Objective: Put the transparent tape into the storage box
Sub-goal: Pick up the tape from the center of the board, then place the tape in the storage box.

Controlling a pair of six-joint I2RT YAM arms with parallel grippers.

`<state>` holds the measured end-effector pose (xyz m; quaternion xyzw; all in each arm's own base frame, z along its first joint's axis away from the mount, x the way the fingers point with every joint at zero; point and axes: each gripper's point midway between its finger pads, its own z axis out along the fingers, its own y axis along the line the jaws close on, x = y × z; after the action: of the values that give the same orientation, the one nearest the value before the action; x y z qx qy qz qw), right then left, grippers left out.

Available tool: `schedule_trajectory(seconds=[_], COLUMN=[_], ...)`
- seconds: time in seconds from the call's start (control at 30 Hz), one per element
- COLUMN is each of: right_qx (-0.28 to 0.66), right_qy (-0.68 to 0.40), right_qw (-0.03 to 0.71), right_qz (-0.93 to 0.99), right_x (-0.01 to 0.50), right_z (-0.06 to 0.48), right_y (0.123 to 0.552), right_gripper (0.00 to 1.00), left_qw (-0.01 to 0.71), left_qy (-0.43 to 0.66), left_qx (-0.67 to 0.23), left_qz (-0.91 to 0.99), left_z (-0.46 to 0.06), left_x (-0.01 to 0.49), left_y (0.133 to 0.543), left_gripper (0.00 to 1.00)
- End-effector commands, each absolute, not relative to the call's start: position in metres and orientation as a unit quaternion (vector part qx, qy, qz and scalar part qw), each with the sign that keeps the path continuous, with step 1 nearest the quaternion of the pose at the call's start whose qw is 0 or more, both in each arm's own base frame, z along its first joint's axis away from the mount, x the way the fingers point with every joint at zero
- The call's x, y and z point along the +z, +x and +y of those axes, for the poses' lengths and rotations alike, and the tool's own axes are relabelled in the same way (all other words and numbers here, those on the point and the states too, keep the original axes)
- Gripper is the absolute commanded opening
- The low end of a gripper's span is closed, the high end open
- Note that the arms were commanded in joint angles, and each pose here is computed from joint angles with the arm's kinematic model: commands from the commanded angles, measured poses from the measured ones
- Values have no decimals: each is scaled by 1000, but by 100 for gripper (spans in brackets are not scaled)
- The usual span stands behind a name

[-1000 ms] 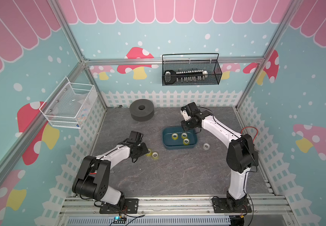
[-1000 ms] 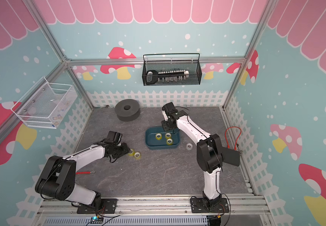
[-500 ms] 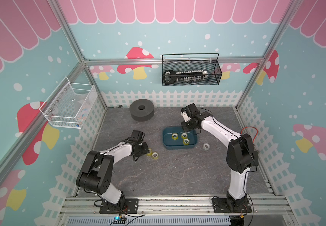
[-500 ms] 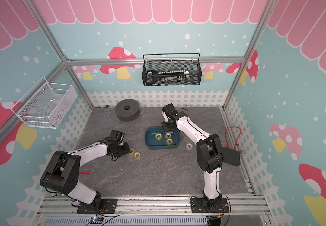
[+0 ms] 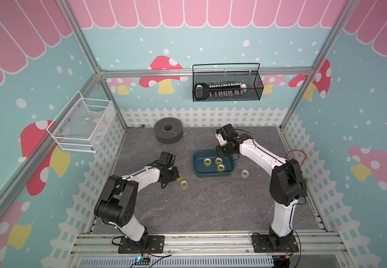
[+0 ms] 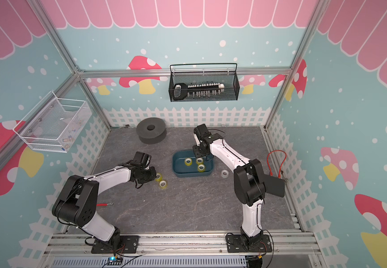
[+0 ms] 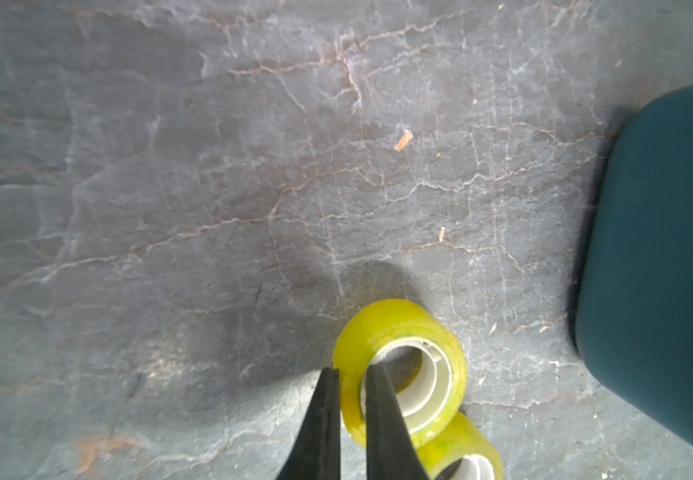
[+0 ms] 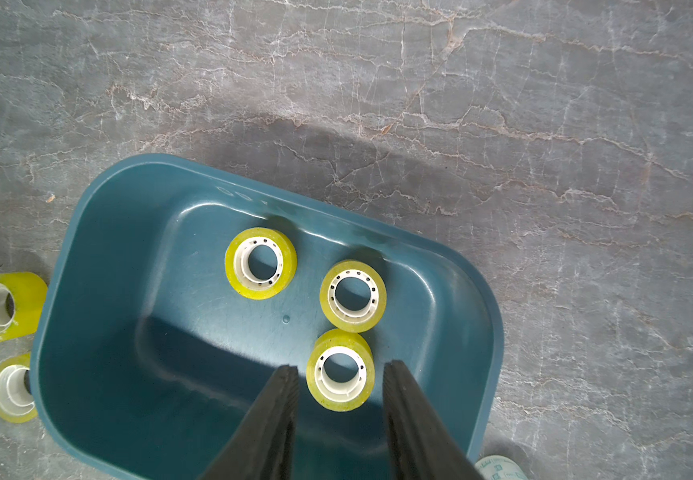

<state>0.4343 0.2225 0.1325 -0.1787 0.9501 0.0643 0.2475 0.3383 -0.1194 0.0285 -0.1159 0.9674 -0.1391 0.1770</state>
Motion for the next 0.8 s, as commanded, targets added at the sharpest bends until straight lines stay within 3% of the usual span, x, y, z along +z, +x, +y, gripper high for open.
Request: schedule_trajectory(seconds=[0.0, 0.37, 0.77], right_qx=[66, 70, 72], right_qy=[-171, -169, -169], right_qw=[264, 266, 277], right_qz=[947, 946, 943], right_x=[146, 147, 154], right_z=[223, 224, 226], right_y=[433, 435, 439], right_gripper=[40, 40, 40], left_qw=[148, 197, 301], left_qy=[-109, -98, -71], left_qx=[-109, -94, -118], left_qz=[977, 971, 944], left_z=[-113, -108, -122], left_x=[13, 49, 157], left_y=[323, 339, 394], left_gripper=[0, 0, 0])
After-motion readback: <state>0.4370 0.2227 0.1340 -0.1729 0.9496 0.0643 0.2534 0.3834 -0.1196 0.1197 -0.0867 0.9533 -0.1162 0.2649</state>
